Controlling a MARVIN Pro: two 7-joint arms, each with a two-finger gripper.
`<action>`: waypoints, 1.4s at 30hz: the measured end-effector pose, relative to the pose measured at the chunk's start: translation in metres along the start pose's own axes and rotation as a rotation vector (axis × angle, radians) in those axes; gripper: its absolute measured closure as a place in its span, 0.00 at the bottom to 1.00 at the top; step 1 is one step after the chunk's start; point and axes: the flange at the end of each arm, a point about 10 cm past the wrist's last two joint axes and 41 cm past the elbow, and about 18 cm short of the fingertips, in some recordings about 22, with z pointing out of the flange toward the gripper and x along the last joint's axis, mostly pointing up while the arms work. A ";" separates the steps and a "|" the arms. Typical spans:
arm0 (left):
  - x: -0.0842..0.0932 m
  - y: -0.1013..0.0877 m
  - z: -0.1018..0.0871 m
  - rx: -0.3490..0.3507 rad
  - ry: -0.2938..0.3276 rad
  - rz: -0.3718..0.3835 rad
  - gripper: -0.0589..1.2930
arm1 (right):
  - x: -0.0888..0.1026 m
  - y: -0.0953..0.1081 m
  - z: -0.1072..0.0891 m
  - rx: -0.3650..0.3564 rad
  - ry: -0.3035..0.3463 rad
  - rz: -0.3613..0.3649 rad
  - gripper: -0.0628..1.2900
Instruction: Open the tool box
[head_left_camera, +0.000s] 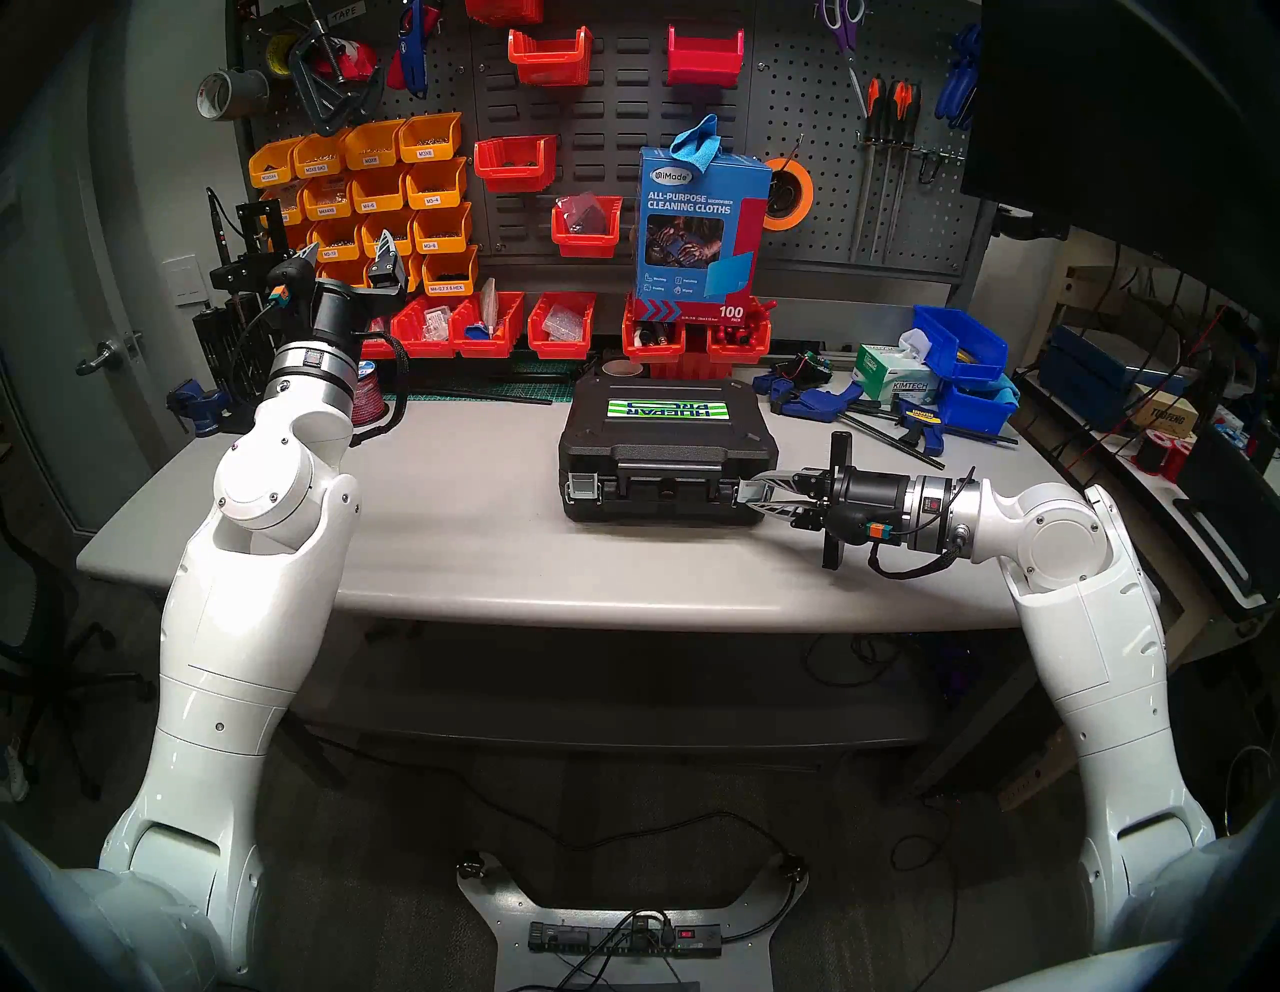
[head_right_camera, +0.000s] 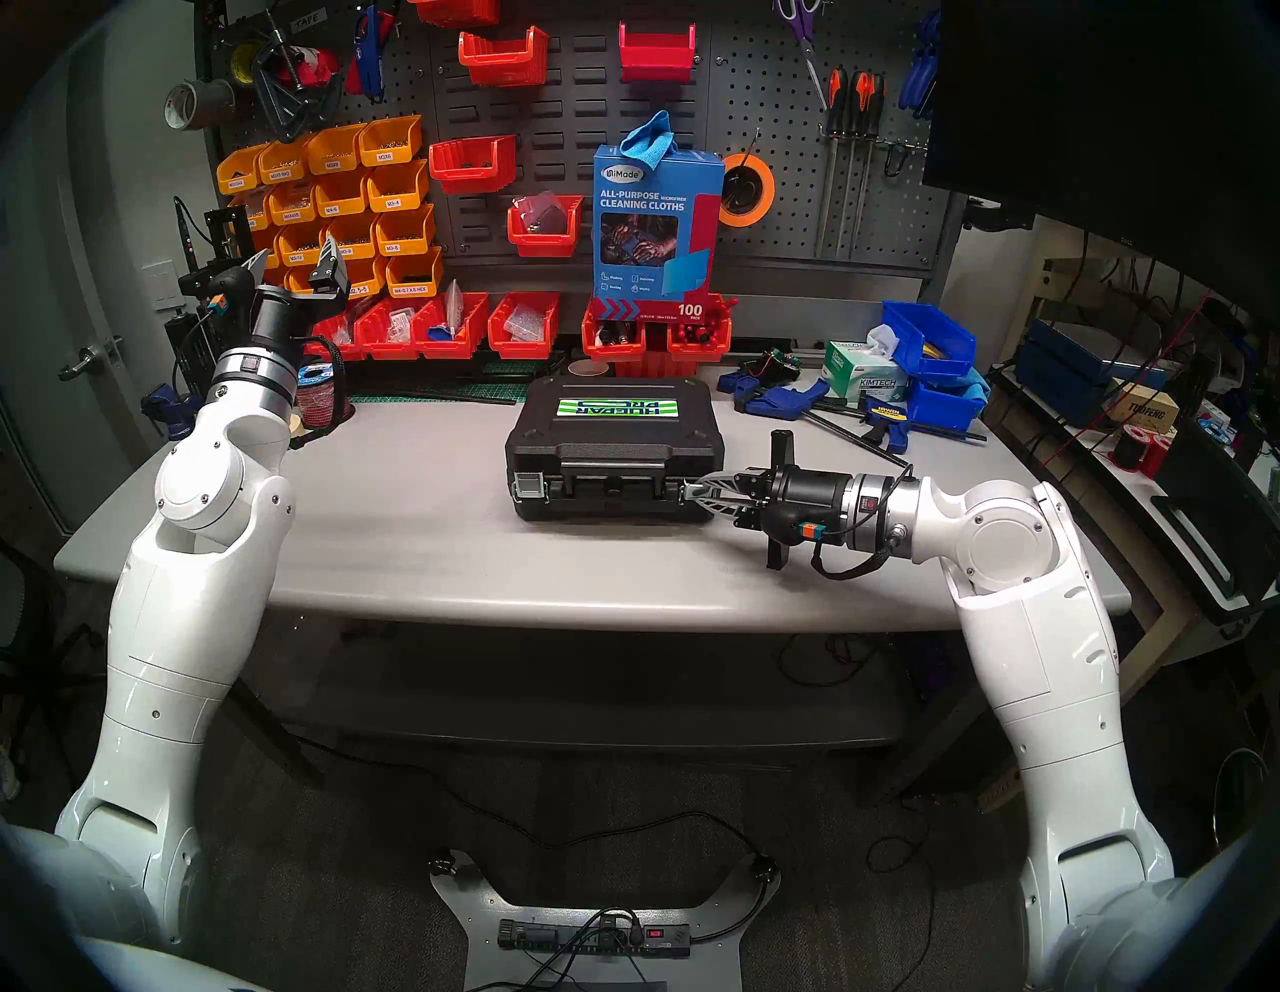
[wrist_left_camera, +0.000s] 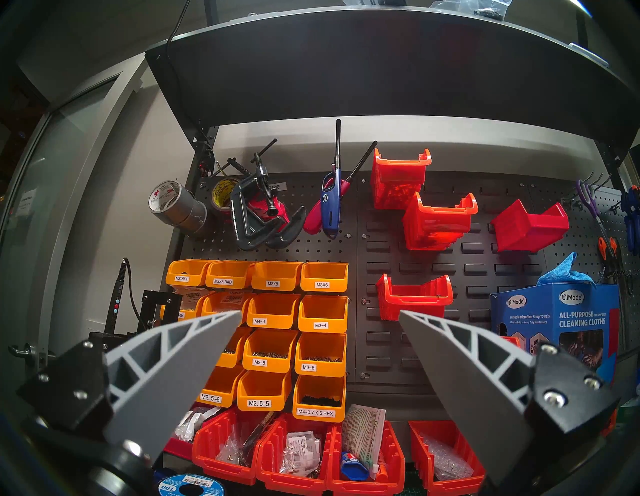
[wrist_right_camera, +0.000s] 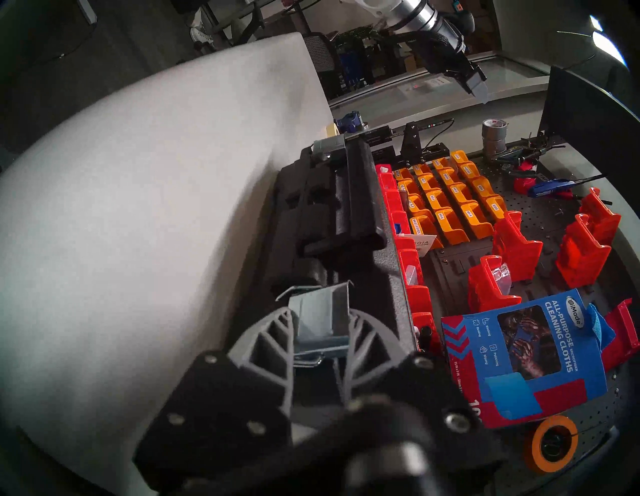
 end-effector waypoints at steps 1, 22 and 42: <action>0.000 0.000 0.000 0.000 0.000 0.000 0.04 | 0.000 -0.003 0.000 0.008 -0.002 0.003 0.68; 0.000 0.000 0.000 0.000 0.000 0.000 0.04 | 0.000 -0.014 -0.016 -0.040 -0.048 0.076 0.12; 0.000 0.000 0.000 0.000 0.000 0.000 0.04 | -0.008 -0.006 -0.013 -0.198 -0.117 0.156 0.07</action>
